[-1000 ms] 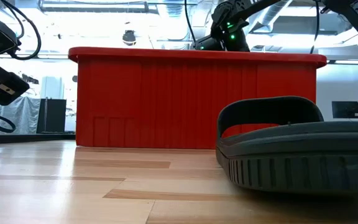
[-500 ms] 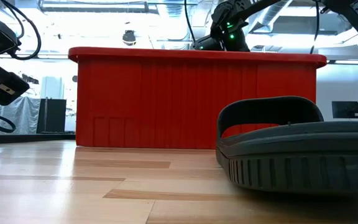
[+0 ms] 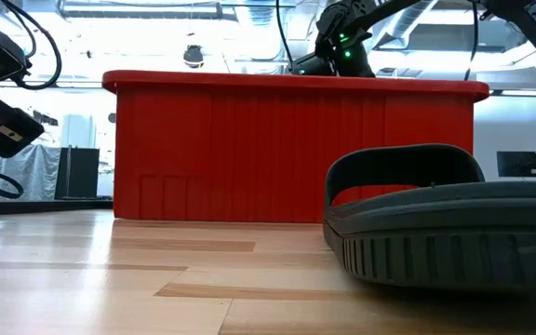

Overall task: Pick and place slides into bin
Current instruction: Put the black slides into the red box

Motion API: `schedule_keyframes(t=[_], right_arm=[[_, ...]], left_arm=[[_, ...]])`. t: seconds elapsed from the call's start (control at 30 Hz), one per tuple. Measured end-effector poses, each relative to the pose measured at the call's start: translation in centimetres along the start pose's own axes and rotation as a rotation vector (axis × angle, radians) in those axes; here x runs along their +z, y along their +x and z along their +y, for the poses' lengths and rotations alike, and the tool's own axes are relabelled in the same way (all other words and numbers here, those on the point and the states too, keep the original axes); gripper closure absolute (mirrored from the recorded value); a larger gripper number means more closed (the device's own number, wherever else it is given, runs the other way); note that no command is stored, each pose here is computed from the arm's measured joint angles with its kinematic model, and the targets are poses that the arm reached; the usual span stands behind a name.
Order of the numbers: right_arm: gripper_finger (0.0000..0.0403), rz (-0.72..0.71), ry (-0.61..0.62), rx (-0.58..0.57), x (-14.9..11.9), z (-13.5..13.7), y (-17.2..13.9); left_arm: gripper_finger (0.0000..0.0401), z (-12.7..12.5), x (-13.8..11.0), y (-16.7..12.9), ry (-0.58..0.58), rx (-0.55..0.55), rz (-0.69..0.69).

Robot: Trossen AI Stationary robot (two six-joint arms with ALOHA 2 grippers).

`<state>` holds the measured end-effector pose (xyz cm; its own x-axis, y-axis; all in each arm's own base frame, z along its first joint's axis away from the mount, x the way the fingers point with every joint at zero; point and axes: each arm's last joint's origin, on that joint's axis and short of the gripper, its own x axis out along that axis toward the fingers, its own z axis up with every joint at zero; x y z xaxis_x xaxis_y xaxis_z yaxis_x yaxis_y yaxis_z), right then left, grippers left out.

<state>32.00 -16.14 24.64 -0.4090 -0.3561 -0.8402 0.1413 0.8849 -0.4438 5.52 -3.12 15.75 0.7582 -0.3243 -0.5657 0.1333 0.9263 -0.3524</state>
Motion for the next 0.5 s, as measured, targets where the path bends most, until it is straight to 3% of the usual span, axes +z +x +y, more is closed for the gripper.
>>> schedule_keyframes(t=[0.5], right_arm=[[0.0181, 0.003, -0.019, -0.001, -0.03, -0.23, 0.12]], left_arm=[[0.032, 0.0, 0.0, 0.0, 0.0, 0.0, 0.0]])
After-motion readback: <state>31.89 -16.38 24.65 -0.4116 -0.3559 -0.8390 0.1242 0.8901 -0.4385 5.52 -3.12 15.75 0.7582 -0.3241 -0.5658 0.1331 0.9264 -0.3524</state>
